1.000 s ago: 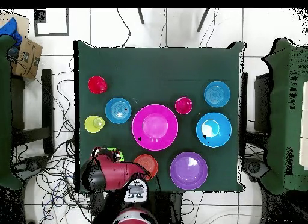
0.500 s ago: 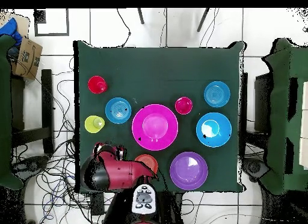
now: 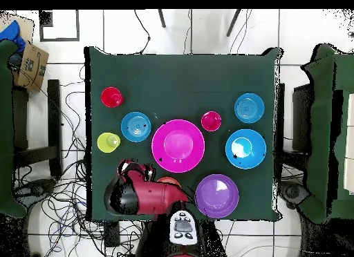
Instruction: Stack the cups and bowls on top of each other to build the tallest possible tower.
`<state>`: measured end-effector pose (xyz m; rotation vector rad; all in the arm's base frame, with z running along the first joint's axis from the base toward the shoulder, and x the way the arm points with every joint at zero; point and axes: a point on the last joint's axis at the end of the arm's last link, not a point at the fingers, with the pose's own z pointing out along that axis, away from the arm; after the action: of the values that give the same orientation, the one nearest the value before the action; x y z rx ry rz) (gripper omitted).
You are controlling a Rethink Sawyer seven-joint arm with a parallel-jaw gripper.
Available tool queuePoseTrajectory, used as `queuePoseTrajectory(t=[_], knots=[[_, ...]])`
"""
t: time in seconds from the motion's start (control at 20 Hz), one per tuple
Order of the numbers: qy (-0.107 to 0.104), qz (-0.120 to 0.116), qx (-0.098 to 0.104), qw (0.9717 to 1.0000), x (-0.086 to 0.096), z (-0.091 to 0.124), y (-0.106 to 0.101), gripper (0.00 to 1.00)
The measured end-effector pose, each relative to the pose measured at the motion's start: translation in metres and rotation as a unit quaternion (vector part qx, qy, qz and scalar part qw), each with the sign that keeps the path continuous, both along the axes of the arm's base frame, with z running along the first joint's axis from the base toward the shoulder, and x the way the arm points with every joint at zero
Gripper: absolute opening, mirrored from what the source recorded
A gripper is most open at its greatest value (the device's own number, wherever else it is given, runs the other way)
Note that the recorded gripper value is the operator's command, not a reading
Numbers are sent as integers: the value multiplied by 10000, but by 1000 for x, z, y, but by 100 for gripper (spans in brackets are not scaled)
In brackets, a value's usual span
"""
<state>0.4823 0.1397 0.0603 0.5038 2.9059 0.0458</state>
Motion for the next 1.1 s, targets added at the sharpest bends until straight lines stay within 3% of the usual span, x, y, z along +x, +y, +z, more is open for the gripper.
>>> queuePoseTrajectory(t=[0.5, 1.1], knots=[[169, 62, -6, 9998, -10, -14, -5, 100], [452, 214, 3, 9987, -33, -41, 6, 100]])
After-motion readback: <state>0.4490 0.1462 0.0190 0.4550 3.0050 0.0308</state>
